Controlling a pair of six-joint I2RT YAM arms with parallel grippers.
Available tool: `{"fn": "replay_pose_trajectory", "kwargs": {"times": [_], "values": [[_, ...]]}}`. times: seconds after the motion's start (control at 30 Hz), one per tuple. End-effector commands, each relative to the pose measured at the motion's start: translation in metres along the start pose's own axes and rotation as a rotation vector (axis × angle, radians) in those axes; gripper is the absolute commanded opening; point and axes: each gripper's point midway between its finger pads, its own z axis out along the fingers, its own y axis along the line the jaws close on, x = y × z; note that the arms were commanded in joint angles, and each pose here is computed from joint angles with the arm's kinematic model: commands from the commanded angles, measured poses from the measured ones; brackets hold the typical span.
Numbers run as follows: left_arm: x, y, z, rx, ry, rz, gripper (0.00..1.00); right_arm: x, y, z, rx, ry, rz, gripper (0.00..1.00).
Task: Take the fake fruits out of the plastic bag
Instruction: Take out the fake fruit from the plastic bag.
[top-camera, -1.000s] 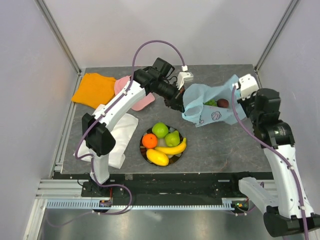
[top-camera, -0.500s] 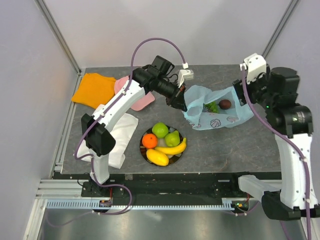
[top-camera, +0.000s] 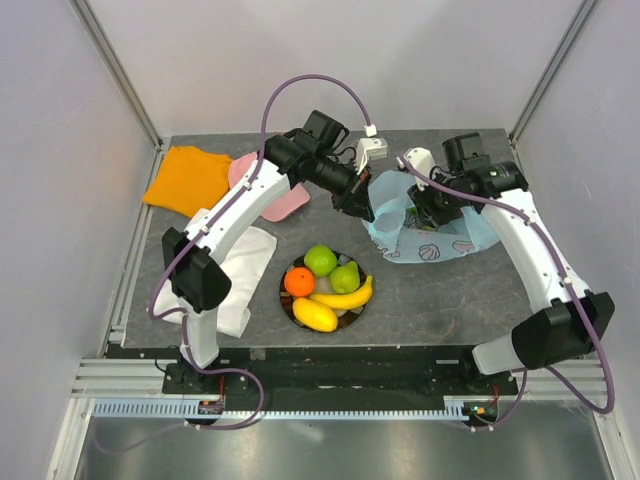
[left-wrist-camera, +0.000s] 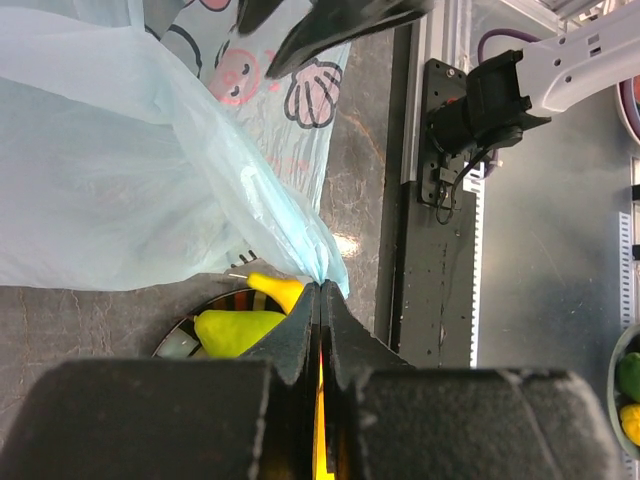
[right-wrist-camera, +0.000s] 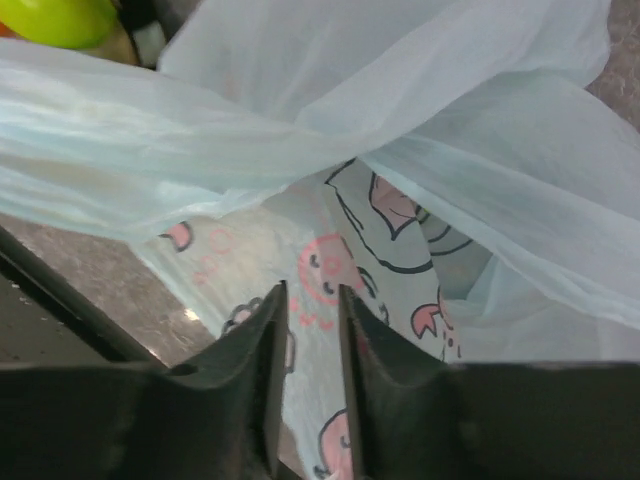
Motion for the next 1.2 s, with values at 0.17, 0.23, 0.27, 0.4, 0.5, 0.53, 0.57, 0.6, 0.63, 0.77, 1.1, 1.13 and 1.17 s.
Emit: {"fn": "replay_pose_trajectory", "kwargs": {"times": [0.17, 0.23, 0.27, 0.4, 0.5, 0.53, 0.57, 0.6, 0.63, 0.77, 1.1, 1.13, 1.17], "values": [[-0.015, -0.013, -0.014, -0.032, -0.040, 0.039, 0.02, 0.031, -0.066, 0.030, 0.292, 0.179, -0.104, 0.18], [-0.015, -0.013, -0.015, -0.035, -0.041, 0.040, 0.02, 0.039, -0.074, 0.034, 0.328, 0.199, -0.151, 0.18], [-0.016, -0.013, -0.015, -0.037, -0.043, 0.044, 0.02, 0.048, -0.076, 0.040, 0.336, 0.223, -0.170, 0.18], [-0.017, -0.006, -0.019, -0.085, -0.044, 0.035, 0.02, 0.069, -0.082, 0.050, 0.361, 0.283, -0.218, 0.18], [-0.019, -0.008, -0.022, -0.076, -0.053, 0.030, 0.01, 0.078, -0.089, 0.050, 0.416, 0.297, -0.232, 0.18], [-0.019, -0.010, -0.022, -0.067, -0.056, 0.032, 0.02, 0.079, -0.093, 0.050, 0.436, 0.300, -0.230, 0.18], [-0.020, -0.013, -0.022, -0.058, -0.060, 0.033, 0.02, 0.078, -0.096, 0.053, 0.453, 0.291, -0.229, 0.18], [-0.021, -0.016, -0.023, -0.045, -0.066, 0.035, 0.02, 0.079, -0.100, 0.052, 0.483, 0.296, -0.226, 0.19], [-0.021, -0.017, -0.023, -0.041, -0.067, 0.034, 0.02, 0.081, -0.104, 0.055, 0.495, 0.304, -0.222, 0.19], [-0.018, -0.019, -0.021, -0.019, -0.062, 0.024, 0.02, 0.080, -0.128, 0.067, 0.606, 0.293, -0.195, 0.37], [-0.019, -0.029, -0.015, 0.075, -0.072, 0.010, 0.02, 0.097, -0.170, 0.104, 0.671, 0.309, 0.016, 0.75], [-0.020, -0.030, -0.014, 0.085, -0.074, 0.015, 0.02, 0.101, -0.175, 0.106, 0.672, 0.314, 0.040, 0.76], [-0.018, -0.029, -0.013, 0.092, -0.071, 0.012, 0.02, 0.097, -0.180, 0.108, 0.677, 0.291, 0.077, 0.76]]}}
